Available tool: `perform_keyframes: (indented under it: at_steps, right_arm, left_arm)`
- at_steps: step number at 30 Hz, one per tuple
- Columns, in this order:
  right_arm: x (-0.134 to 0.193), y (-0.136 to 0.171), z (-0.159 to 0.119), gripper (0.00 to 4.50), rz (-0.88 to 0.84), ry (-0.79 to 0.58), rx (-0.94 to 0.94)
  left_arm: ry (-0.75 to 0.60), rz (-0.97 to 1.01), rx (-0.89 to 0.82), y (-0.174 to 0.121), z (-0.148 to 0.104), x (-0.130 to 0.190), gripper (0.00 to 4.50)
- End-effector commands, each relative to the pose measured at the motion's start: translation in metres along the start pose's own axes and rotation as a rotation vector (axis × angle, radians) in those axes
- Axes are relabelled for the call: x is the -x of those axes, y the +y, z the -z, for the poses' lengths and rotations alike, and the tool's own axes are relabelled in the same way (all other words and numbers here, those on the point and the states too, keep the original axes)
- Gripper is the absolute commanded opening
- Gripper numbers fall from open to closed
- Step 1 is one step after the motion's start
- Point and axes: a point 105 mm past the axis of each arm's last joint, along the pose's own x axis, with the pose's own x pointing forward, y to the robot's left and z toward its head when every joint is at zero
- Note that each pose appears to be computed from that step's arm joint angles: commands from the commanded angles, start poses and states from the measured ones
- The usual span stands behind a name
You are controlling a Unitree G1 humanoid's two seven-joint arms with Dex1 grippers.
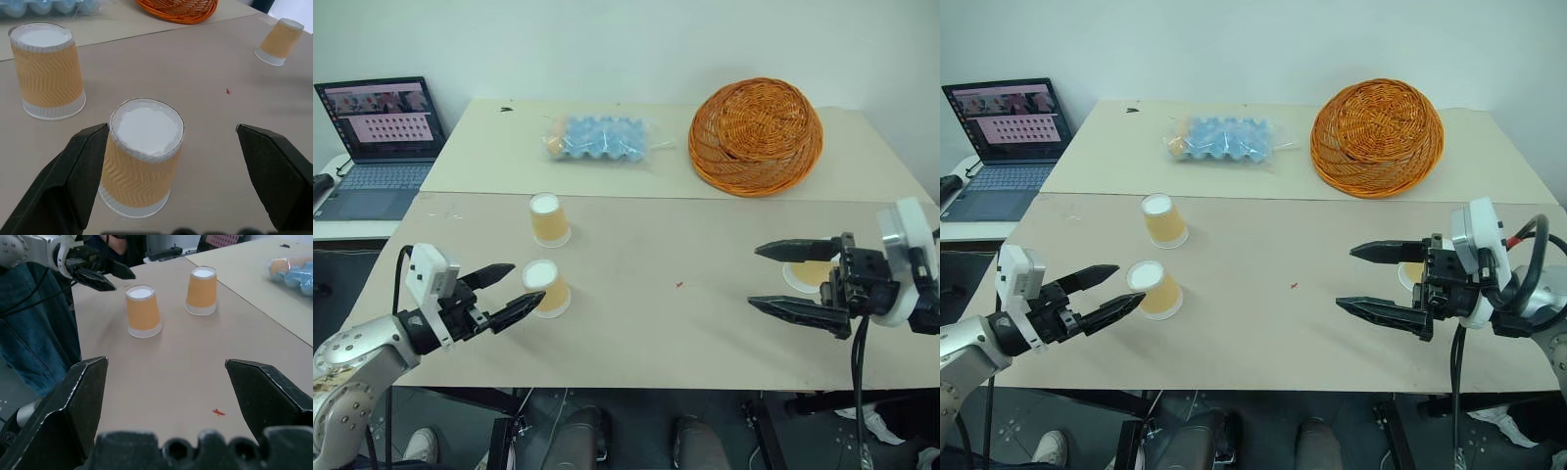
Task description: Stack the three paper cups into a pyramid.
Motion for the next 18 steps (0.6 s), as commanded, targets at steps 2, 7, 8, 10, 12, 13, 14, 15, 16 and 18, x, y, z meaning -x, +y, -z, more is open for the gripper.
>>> perform_keyframes:
  at_steps: [2, 7, 8, 10, 12, 13, 14, 15, 16, 18]
  right_arm:
    - [0.001, 0.001, -0.01, 4.5, -0.003, -0.027, 0.033]
    - [-0.002, 0.003, -0.011, 4.5, -0.002, -0.029, 0.03]
    - [-0.002, 0.004, -0.012, 4.5, -0.002, -0.031, 0.032]
    - [-0.002, 0.005, -0.016, 4.5, -0.002, -0.037, 0.036]
    - [-0.001, 0.006, -0.019, 4.5, 0.003, -0.041, 0.043]
    - [0.0, 0.006, -0.021, 4.5, 0.007, -0.041, 0.047]
    - [0.0, 0.006, -0.022, 4.5, 0.01, -0.041, 0.049]
    - [0.0, 0.006, -0.023, 4.5, 0.013, -0.043, 0.05]
    - [0.001, 0.007, -0.023, 4.5, 0.016, -0.045, 0.05]
    - [0.001, 0.007, -0.023, 4.5, 0.029, -0.041, 0.05]
  left_arm:
    - [-0.031, 0.0, -0.064, -0.003, -0.009, -0.002, 4.43]
    - [-0.013, 0.015, -0.082, -0.002, 0.0, -0.012, 4.43]
    - [-0.014, 0.016, -0.08, -0.001, 0.001, -0.014, 4.43]
    - [-0.012, 0.013, -0.086, 0.001, 0.003, -0.018, 4.43]
    - [-0.002, 0.004, -0.097, 0.004, 0.007, -0.021, 4.43]
    - [-0.006, -0.004, -0.095, 0.007, 0.008, -0.024, 4.43]
    - [-0.01, -0.007, -0.095, 0.009, 0.008, -0.025, 4.43]
    - [-0.014, -0.007, -0.101, 0.01, 0.008, -0.027, 4.43]
    - [-0.013, -0.008, -0.104, 0.011, 0.008, -0.028, 4.43]
    - [-0.01, -0.004, -0.106, 0.012, 0.01, -0.031, 4.43]
